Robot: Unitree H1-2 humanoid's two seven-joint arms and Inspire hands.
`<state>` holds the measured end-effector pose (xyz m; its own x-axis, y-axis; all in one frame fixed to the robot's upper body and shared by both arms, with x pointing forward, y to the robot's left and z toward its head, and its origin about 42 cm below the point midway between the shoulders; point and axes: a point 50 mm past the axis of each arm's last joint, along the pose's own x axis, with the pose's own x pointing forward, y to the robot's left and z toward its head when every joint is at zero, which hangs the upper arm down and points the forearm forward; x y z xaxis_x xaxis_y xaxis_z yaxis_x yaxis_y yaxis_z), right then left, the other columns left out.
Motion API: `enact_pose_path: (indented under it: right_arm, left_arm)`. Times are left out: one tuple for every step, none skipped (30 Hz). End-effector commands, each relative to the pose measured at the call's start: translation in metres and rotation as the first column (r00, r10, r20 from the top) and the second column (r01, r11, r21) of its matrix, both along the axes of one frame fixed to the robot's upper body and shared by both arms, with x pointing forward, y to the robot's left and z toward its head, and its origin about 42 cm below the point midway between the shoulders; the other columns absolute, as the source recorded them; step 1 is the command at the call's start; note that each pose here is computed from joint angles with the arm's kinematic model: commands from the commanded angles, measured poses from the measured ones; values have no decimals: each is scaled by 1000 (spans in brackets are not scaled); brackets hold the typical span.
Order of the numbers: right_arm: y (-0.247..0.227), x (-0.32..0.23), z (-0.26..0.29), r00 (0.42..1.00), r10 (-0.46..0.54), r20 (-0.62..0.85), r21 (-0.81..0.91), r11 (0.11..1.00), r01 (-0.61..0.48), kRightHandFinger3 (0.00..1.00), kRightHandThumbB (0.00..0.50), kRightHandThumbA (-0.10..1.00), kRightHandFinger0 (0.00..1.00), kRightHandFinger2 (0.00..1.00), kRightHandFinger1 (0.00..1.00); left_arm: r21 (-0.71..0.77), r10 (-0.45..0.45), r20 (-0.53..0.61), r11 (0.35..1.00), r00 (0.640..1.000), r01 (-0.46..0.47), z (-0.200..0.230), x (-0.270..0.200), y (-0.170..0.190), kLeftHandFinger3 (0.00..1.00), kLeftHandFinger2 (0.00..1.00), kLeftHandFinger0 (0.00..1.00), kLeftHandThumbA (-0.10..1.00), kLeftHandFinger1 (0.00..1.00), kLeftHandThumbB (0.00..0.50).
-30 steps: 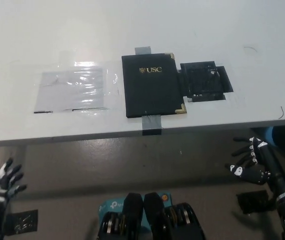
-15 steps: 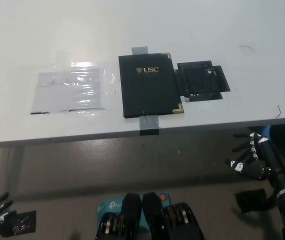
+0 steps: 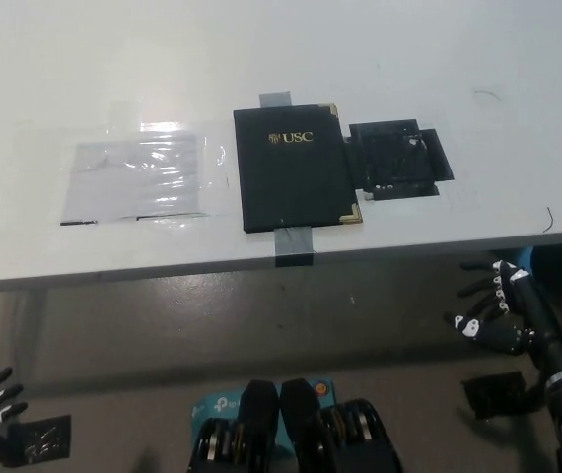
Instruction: The robot uses its left hand to push the cover of the diary kept in the middle of the desk towards the right to close it
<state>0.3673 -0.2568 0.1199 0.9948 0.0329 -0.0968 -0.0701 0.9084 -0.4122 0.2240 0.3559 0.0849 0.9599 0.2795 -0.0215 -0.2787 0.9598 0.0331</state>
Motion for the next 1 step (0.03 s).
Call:
enact_pose_path:
  right_arm:
    - [-2, 9, 19, 997, -5, 73, 10, 1000, 4, 699, 107, 844, 282, 472, 371]
  left_arm:
    - [0, -2, 33, 1000, 999, 2, 8, 3, 5, 865, 804, 712, 1000, 753, 459]
